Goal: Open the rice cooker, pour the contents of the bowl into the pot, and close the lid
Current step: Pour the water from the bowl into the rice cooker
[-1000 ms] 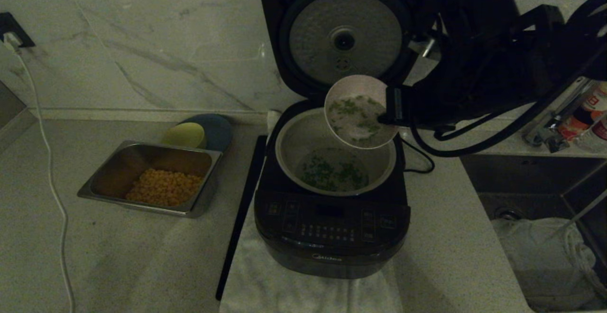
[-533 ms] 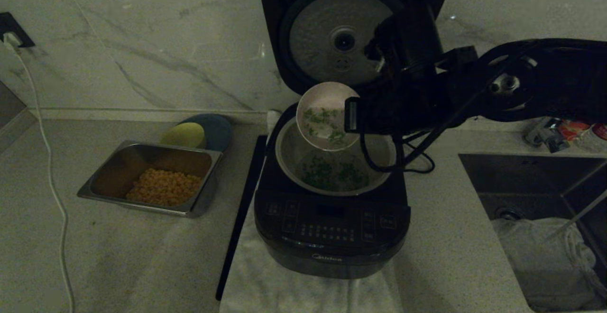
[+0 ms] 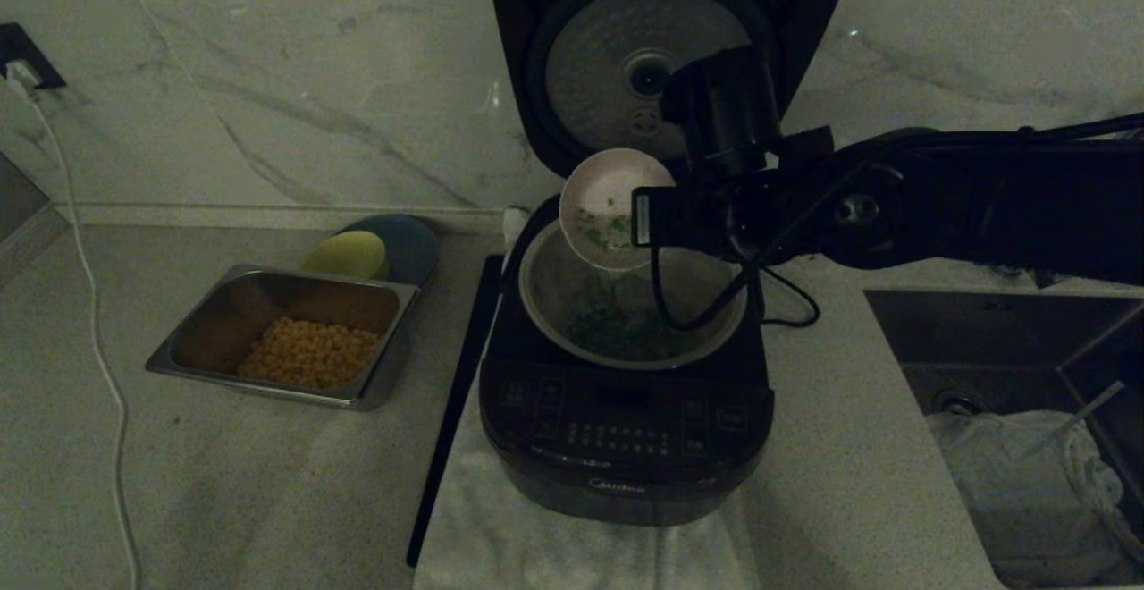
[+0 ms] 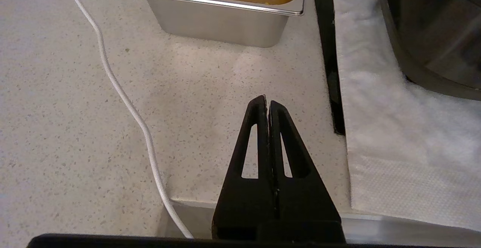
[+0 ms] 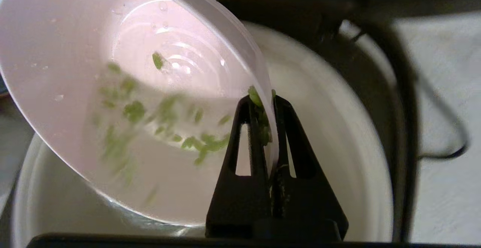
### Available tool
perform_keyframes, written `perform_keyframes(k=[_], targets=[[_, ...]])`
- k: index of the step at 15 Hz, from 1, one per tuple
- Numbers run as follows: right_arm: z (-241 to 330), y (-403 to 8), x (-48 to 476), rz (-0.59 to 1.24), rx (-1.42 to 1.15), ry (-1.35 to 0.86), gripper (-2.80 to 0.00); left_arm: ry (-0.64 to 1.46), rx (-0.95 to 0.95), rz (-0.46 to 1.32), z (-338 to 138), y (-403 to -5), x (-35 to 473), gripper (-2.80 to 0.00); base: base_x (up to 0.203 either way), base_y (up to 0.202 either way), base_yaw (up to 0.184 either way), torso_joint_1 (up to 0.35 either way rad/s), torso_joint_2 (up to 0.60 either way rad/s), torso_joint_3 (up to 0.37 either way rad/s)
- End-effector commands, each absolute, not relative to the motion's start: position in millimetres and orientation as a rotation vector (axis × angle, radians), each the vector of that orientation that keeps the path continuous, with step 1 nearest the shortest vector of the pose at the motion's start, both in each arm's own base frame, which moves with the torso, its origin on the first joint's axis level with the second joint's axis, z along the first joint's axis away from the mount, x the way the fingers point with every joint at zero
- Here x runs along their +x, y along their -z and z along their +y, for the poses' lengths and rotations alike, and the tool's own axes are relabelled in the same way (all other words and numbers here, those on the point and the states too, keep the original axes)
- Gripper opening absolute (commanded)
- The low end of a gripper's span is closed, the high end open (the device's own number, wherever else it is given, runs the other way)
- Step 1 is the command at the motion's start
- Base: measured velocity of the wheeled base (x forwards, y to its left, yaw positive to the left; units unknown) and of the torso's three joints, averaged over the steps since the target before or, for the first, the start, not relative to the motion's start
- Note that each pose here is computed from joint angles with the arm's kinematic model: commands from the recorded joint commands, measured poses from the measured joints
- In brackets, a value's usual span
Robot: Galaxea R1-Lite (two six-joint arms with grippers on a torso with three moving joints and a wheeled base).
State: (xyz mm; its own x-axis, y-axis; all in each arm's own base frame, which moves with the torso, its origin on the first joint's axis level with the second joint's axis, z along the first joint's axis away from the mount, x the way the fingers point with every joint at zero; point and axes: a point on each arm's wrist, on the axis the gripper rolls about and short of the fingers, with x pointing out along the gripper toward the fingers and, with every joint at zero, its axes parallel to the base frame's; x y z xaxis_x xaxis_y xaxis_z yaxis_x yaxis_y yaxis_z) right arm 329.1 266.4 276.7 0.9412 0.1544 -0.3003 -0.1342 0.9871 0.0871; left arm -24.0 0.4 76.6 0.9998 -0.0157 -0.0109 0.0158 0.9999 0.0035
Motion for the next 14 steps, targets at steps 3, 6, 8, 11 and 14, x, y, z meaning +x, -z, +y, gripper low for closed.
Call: perform_keyframes(k=[3, 6, 8, 11, 14], targets=[[274.1, -277.3, 334.1, 0.201, -0.038, -0.068, -2.8, 0.015, 0.003, 0.011, 0.4, -76.6, -24.0, -2.8, 0.0, 0.0, 0.0, 0.0, 0.0, 0.0], [281.2, -275.8, 333.8, 0.106, -0.096, -0.056, -2.8, 0.015, 0.003, 0.011, 0.4, -76.6, -24.0, -2.8, 0.0, 0.0, 0.0, 0.0, 0.0, 0.0], [284.8, -275.1, 332.6, 0.031, -0.133, -0.026, -2.8, 0.015, 0.003, 0.011, 0.4, -76.6, -24.0, -2.8, 0.0, 0.0, 0.0, 0.0, 0.0, 0.0], [289.8, -269.8, 327.0, -0.112, -0.18, 0.001, -2.8, 0.015, 0.003, 0.011, 0.4, -76.6, -24.0, -2.8, 0.0, 0.0, 0.0, 0.0, 0.0, 0.0], [291.3, -266.6, 319.8, -0.294, -0.215, 0.051, -2.8, 0.015, 0.003, 0.011, 0.4, -76.6, -24.0, -2.8, 0.0, 0.0, 0.0, 0.0, 0.0, 0.0]])
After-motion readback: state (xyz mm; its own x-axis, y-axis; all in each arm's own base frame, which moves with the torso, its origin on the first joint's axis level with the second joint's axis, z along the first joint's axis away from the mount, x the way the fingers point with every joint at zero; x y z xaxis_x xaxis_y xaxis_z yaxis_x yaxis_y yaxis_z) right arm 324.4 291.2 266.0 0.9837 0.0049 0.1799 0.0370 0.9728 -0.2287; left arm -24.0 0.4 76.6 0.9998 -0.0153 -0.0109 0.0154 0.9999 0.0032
